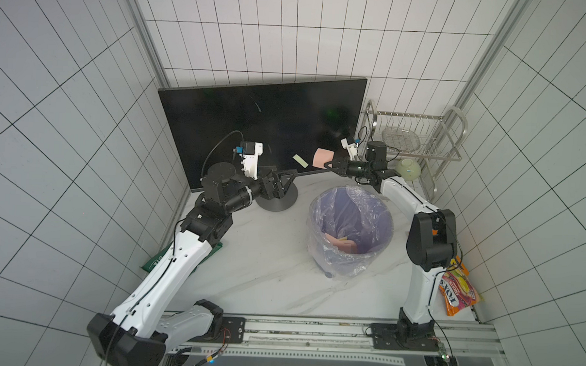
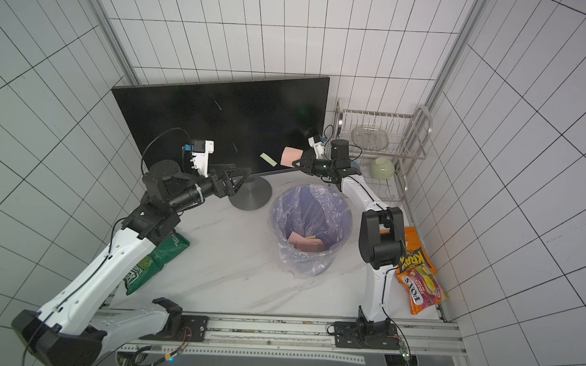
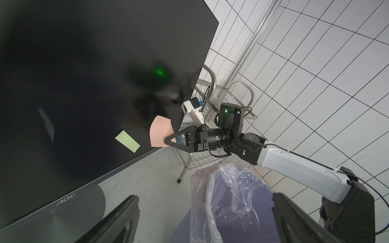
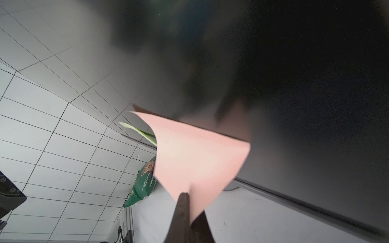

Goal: Remove the sticky note from the monitor
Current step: Tear off the sticky note from the monitor, then place the sticky note in the trash bin.

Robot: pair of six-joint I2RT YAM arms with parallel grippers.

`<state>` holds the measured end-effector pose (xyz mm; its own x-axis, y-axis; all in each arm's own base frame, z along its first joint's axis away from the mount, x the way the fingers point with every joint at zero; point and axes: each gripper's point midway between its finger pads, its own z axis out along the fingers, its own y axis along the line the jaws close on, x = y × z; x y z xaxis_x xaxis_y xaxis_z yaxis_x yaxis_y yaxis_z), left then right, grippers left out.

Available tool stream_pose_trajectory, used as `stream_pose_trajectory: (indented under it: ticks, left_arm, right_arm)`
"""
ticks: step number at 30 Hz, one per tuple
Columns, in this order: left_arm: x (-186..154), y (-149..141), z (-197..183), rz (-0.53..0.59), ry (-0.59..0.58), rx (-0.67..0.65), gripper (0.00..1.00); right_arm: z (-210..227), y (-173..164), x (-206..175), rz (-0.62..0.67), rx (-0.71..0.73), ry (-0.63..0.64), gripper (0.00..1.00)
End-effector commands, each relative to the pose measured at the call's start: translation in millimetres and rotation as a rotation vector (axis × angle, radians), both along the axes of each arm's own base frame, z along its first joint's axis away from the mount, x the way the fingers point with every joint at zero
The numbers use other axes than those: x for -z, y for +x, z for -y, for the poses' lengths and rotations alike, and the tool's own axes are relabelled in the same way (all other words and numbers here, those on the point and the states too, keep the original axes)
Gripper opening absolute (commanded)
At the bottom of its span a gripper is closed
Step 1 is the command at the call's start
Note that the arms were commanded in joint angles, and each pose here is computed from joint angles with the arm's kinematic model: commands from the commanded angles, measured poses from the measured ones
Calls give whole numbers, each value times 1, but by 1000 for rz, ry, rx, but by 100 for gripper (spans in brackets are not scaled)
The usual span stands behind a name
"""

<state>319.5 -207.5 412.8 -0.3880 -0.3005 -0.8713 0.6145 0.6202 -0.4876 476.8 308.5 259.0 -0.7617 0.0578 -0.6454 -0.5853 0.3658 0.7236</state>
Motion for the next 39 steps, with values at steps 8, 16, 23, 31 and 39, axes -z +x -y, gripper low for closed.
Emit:
stream_pose_trajectory:
  ticks: [8,16,23,31,39]
  left_arm:
    - [-12,-2,0,33,-7,11,99]
    - [-14,-3,0,39,-10,11,99]
    - [-15,-3,0,40,-14,12,99]
    - [-12,-1,2,33,-24,17,99]
    - [-15,0,2,35,-35,16,99]
  right_arm:
    - [9,-16,-18,58,22,-27,0]
    - [33,-34,-52,179,81,-85,0]
    - [64,-68,-78,304,105,-218,0]
    - [103,-174,-85,423,72,-333,0]
    - [118,-219,-45,389,31,-582,1]
